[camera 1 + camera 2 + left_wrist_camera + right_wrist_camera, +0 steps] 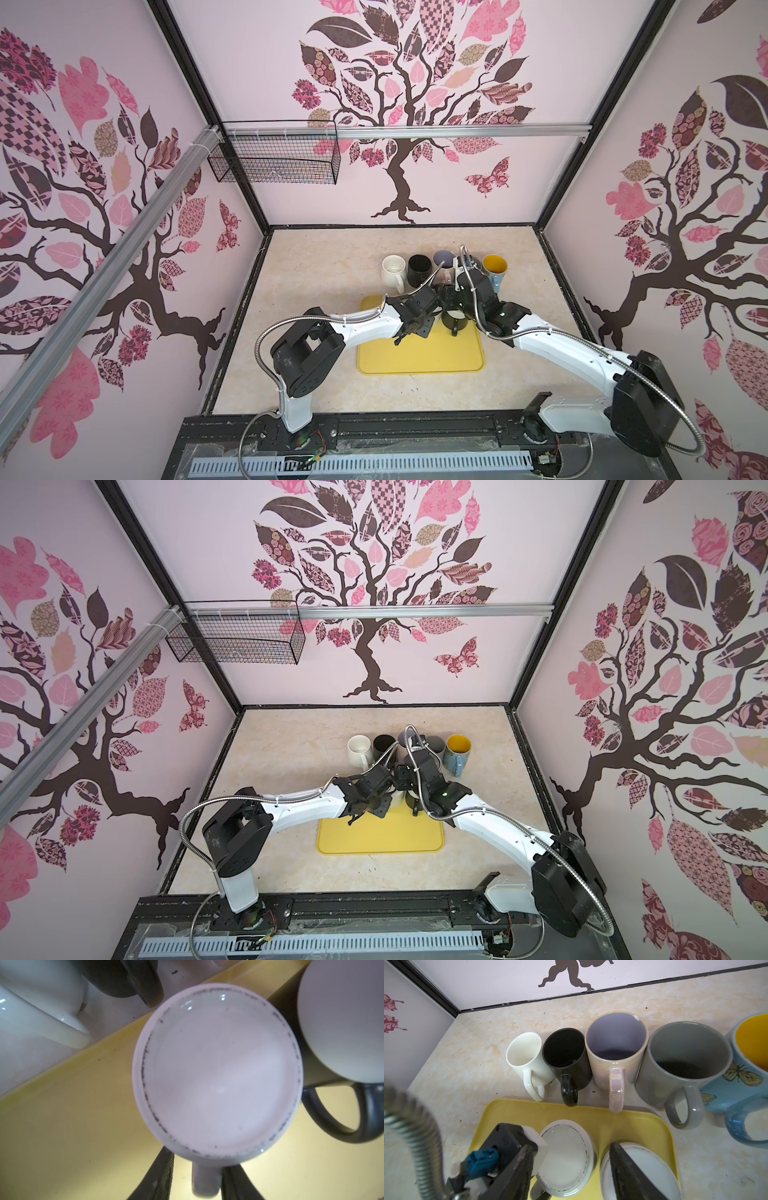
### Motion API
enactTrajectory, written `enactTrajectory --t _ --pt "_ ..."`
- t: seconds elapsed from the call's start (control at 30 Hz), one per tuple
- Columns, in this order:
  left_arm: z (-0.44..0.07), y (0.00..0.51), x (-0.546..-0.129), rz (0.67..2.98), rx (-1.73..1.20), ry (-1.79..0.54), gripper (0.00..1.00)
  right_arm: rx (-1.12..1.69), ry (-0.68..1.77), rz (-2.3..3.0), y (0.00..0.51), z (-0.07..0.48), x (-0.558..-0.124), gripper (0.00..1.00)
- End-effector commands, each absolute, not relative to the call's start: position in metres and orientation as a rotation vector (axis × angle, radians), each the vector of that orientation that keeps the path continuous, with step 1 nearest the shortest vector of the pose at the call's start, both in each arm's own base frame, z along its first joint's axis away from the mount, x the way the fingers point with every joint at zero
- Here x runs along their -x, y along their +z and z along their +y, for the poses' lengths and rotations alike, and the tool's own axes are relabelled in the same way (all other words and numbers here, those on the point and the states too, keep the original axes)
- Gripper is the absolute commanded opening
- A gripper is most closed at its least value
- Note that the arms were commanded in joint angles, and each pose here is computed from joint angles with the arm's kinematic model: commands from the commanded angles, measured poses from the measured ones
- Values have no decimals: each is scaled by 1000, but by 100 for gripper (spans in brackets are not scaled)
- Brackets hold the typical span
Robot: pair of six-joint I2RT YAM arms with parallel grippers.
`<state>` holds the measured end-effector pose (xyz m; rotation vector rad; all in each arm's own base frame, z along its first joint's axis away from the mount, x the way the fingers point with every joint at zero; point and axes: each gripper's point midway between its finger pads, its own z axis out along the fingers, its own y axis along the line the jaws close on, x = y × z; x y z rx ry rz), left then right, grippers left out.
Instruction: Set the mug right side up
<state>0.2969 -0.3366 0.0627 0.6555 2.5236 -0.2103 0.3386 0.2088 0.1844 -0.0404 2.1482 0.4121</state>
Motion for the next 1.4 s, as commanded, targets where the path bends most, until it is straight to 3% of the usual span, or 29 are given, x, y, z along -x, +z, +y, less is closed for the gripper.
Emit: enactTrajectory --t 0.0,0.53,0.8,1.37 --pt "-351 78 -310 2474 -650 -248 36 31 437 2108 197 208 -338 62" --pt "-348 74 -315 2471 -643 -195 22 35 446 2104 198 208 -337 62" --pt "-346 74 -314 2473 -645 -189 0 34 445 2103 198 208 -336 62" --pt "-331 101 -290 2426 -639 -140 0 -23 403 2062 209 194 -337 62"
